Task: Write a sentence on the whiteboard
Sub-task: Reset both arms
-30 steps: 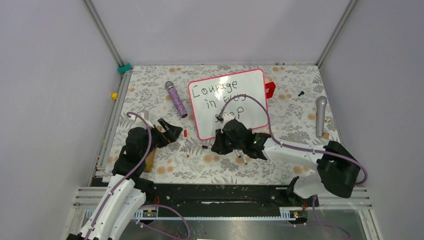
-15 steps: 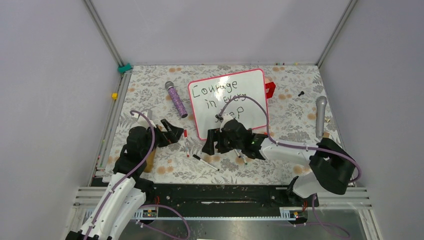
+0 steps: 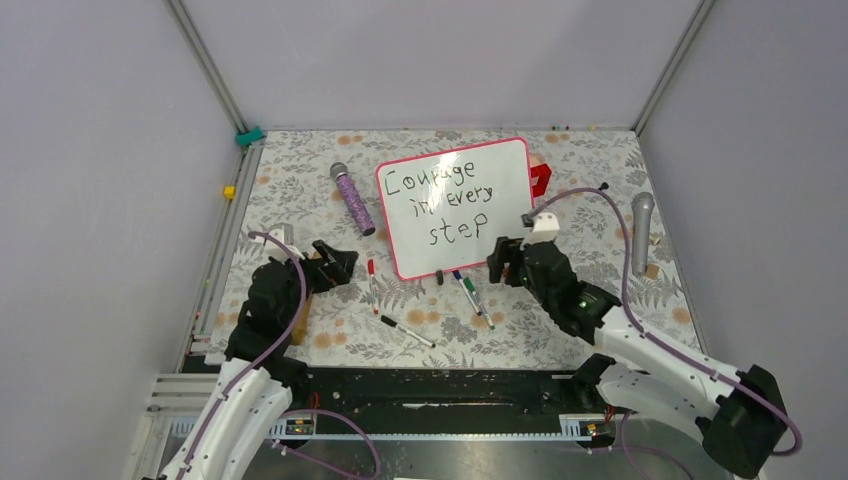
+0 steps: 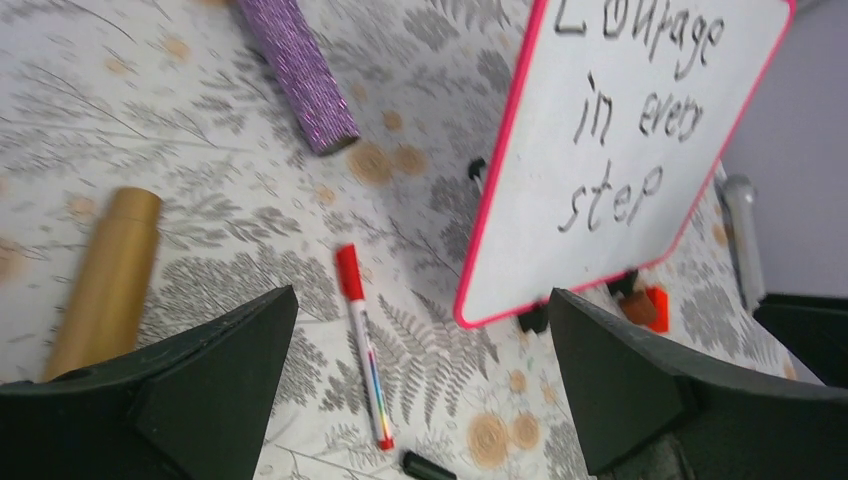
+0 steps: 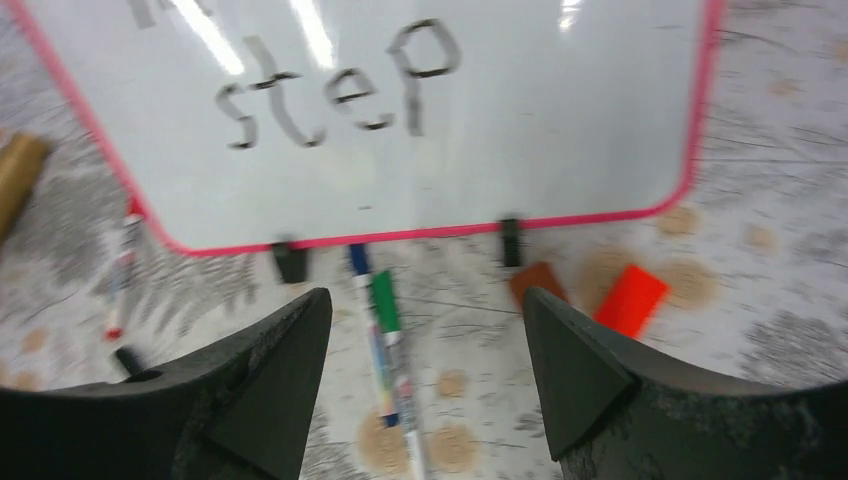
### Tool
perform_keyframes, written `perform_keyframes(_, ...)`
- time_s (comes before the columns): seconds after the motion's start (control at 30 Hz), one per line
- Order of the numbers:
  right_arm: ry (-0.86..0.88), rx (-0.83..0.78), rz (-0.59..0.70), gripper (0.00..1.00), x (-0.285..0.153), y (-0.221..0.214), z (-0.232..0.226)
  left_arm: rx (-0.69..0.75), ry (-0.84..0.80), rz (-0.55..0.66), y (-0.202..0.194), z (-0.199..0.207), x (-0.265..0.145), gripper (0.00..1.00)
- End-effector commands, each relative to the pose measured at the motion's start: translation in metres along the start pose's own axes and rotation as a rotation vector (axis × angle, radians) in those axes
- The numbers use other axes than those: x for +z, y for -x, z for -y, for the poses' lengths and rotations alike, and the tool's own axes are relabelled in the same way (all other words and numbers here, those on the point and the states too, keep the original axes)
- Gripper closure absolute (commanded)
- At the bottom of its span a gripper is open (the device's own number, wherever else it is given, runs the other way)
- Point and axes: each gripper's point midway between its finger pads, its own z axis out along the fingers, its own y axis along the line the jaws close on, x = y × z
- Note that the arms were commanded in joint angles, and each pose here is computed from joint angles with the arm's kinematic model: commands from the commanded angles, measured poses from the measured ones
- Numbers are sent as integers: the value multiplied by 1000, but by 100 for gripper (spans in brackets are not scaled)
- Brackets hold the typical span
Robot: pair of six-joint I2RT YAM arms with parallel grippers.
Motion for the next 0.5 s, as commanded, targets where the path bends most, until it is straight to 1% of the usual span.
perform_keyframes(0.0,-261,-49,139,25,-7,13,75,53,124,209,37,-25,3,1)
perform_keyframes(0.03,-279,-43,203,26,-7,21,81,50,139,244,40,-29,5,1)
perform_keyframes(0.1,-347,-63,285,29,-11,27,102,62,166,314,49,-37,7,1)
perform_keyframes(0.17,-390,-105,367,30,-13,33,118,102,201,363,57,-44,9,1)
perform_keyframes(0.2,-409,-123,387,31,-14,35,125,122,236,387,63,-50,9,1)
perform_keyframes(0.27,-433,-225,435,31,-16,47,135,161,329,440,76,-64,7,1)
perform_keyframes(0.3,-464,-255,461,31,-18,51,143,188,355,447,77,-69,8,1)
perform_keyframes(0.33,-485,-274,482,32,-18,53,150,226,384,496,87,-73,7,1)
perform_keyframes(0.4,-481,-233,534,36,-15,55,161,299,420,524,87,-84,13,1)
perform_keyframes(0.47,-422,-243,540,42,-3,52,161,363,452,541,85,-93,19,1)
